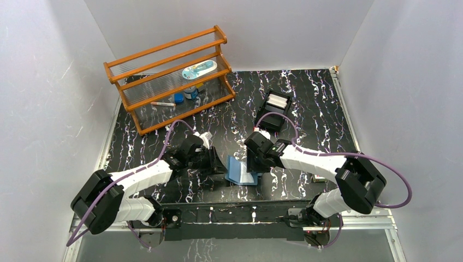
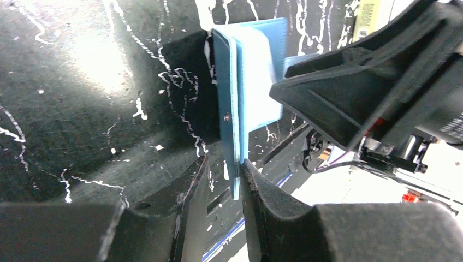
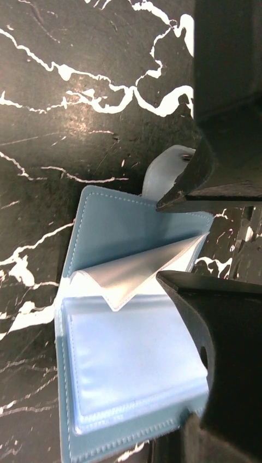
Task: Put the credit cards into the card holder
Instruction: Open the card holder at the center of the board.
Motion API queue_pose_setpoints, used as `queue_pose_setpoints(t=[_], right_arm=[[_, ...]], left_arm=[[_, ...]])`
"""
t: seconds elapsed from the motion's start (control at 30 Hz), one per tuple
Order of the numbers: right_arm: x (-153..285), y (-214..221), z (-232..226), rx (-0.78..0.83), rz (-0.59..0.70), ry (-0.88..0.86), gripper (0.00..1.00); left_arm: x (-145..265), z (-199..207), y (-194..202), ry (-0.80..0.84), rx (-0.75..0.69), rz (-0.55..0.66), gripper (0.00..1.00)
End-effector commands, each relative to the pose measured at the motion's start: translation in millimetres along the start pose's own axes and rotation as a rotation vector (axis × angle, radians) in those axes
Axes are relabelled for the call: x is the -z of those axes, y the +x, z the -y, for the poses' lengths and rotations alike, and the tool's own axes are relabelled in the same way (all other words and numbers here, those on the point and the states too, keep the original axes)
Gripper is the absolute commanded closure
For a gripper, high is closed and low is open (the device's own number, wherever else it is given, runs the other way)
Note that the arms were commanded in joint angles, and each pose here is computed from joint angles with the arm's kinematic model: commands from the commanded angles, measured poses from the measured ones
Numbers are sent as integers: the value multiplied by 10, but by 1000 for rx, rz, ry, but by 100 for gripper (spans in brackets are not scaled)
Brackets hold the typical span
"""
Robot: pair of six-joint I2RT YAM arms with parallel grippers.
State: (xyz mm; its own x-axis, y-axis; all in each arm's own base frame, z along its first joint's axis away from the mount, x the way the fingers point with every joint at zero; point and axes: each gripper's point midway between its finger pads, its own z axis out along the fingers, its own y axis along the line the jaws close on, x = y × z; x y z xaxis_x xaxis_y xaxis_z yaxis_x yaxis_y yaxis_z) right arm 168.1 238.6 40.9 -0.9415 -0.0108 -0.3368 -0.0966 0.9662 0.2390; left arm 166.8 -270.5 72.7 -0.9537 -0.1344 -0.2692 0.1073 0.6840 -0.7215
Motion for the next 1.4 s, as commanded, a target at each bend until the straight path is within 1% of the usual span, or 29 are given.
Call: queue_pose_setpoints(t=[0.0,0.07,0.2,0.33,0.53,0.7,0.9,1.1,1.37], right_arm=[[115,-179,-132,-1,45,-26,48],[105,-188,-146,0,46,-30,48],[56,-173,-140,7,32,-18,49],[21,-158,-97,13,27,2,49],[14,-137,-65,10,27,11,50],[46,-160,-100,11,39,-12,51],[79,-228,-216,18,54,-54,51],[86,-225,-215,20,51,-53,51],[102,-221,-223,20,51,-61,51]], left_arm=[[31,-183,74,-72,19,5,75],[37,-205,91,-75,22,5,74],[38,-183,90,-63,20,5,67],[24,-55,62,1,3,6,60],[-63,13,71,41,-8,-27,54],[-81,75,25,57,-25,-23,48],[-82,125,-39,60,-34,-6,44],[-124,123,-70,50,-38,-8,41],[-190,198,-216,27,-66,2,37]])
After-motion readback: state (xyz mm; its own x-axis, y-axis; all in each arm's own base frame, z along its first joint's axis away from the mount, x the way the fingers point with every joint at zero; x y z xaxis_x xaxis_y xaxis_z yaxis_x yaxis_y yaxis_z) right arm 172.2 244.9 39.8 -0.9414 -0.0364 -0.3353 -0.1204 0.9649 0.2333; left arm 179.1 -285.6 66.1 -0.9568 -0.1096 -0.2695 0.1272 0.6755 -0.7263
